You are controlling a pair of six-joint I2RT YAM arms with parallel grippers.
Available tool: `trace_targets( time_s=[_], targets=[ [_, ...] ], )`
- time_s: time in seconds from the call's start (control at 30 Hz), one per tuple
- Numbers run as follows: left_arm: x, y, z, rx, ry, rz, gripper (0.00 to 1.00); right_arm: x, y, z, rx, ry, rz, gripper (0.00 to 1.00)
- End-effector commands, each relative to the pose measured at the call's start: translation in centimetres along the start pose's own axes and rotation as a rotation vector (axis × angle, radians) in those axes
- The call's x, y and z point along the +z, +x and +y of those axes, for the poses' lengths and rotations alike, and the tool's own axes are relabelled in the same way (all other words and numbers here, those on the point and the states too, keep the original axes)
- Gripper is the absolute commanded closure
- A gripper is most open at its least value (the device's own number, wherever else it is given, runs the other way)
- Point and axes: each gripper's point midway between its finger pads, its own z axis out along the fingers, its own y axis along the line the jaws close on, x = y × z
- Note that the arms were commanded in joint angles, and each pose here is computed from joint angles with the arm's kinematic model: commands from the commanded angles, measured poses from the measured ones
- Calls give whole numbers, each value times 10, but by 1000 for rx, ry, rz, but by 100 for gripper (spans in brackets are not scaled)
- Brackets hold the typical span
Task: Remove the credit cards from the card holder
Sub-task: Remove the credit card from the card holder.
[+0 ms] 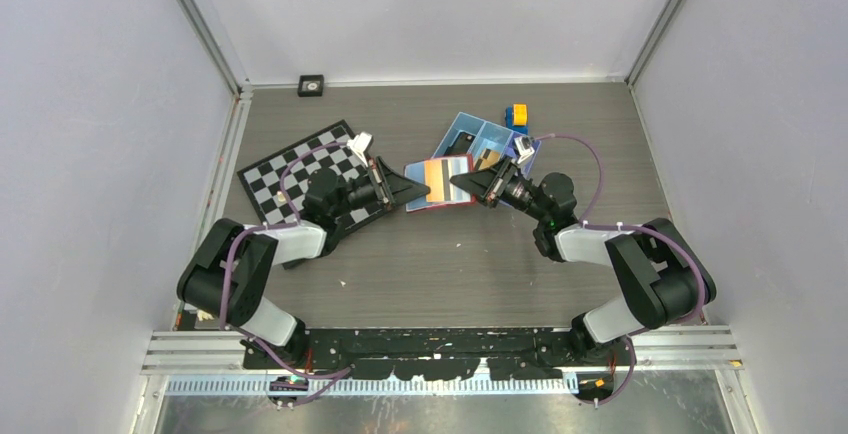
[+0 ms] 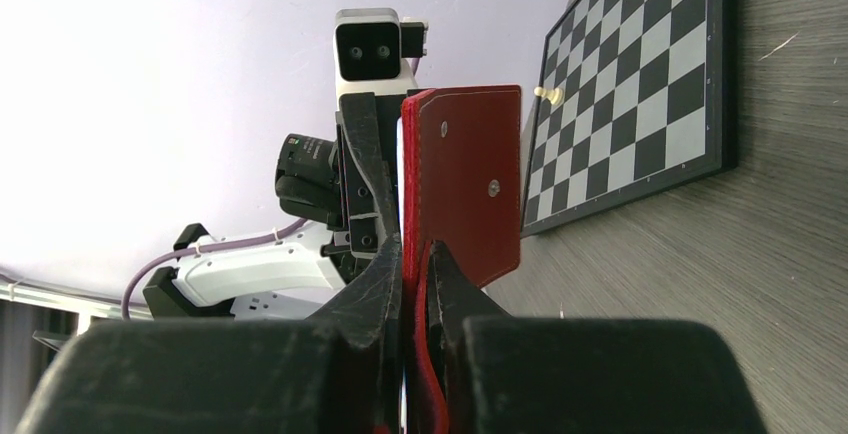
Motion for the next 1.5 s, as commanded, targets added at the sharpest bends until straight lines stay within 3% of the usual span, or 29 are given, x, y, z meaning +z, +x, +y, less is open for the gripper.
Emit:
trace_targets(
  time_s=[0.0,0.17,0.3,0.73,1.23,1.47],
  targets=[
    [5,0,-12,42,53,20,78,7,-2,25,-61,-83,6,100],
    [6,1,-5,26,36,23,83,8,-2,25,-62,-80,9,100],
    [5,1,-6,32,38,19,100,8,-1,24,-60,-76,9,100],
    [-8,-11,0,17,6,-40,100,-17,-34,5,-46,11,-133,100],
    [-23,-24,2,25,-37,-88,100,-20,-40,-1,-47,33,-139,99],
    [-27,-27,7,69,-108,-95,100,-31,-53,-11,-61,120,-195,100]
  ],
)
